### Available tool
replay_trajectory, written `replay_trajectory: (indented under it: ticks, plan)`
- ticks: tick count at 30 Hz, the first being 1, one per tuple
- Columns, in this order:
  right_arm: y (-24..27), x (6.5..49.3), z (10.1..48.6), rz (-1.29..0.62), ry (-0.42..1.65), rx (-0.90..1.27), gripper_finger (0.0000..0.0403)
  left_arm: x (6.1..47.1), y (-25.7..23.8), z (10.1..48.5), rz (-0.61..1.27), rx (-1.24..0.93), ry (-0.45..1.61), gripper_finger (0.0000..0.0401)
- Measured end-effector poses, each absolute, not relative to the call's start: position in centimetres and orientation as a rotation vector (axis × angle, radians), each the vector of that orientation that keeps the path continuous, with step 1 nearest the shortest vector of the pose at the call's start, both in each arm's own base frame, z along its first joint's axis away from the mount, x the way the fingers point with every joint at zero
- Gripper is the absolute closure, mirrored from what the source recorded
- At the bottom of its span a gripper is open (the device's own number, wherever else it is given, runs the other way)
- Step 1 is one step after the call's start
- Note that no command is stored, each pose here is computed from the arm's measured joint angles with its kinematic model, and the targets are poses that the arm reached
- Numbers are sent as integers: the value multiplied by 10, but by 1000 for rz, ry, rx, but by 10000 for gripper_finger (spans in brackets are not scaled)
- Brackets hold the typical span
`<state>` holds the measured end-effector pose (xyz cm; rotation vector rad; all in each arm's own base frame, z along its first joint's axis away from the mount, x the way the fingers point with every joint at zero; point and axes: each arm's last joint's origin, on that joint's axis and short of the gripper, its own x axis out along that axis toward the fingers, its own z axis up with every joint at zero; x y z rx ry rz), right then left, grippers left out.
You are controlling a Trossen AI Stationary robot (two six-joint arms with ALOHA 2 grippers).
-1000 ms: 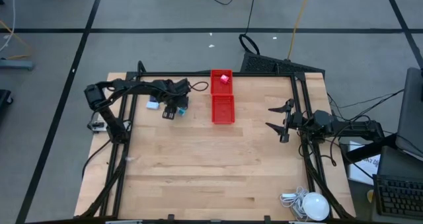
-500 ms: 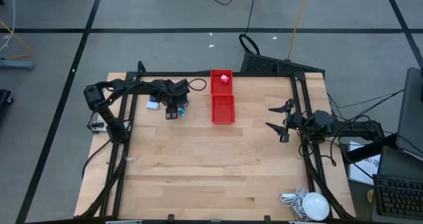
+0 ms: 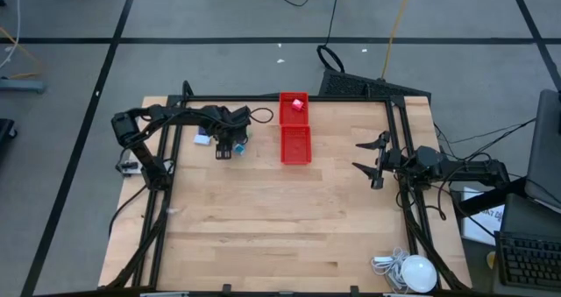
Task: Pick & Place Office items
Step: Put the bottom black charger adapter into the top red basket
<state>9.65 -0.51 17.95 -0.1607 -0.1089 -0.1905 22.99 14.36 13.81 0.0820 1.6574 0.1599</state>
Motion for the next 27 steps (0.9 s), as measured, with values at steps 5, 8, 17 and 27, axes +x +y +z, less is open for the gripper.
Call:
replay_trajectory:
  ticks: [5, 8, 17, 27]
  plan:
    - [-5, 97, 179, -191, -109, -161, 124, 234, 146, 137, 187, 88, 1611, 176]
    - [-5, 97, 179, -190, -109, -161, 124, 236, 147, 137, 208, 63, 1568, 176]
    - [-5, 97, 179, -190, -109, -161, 124, 237, 147, 137, 256, 22, 1560, 216]
    - [-5, 97, 179, -190, -109, -161, 124, 237, 148, 138, 306, -12, 1550, 253]
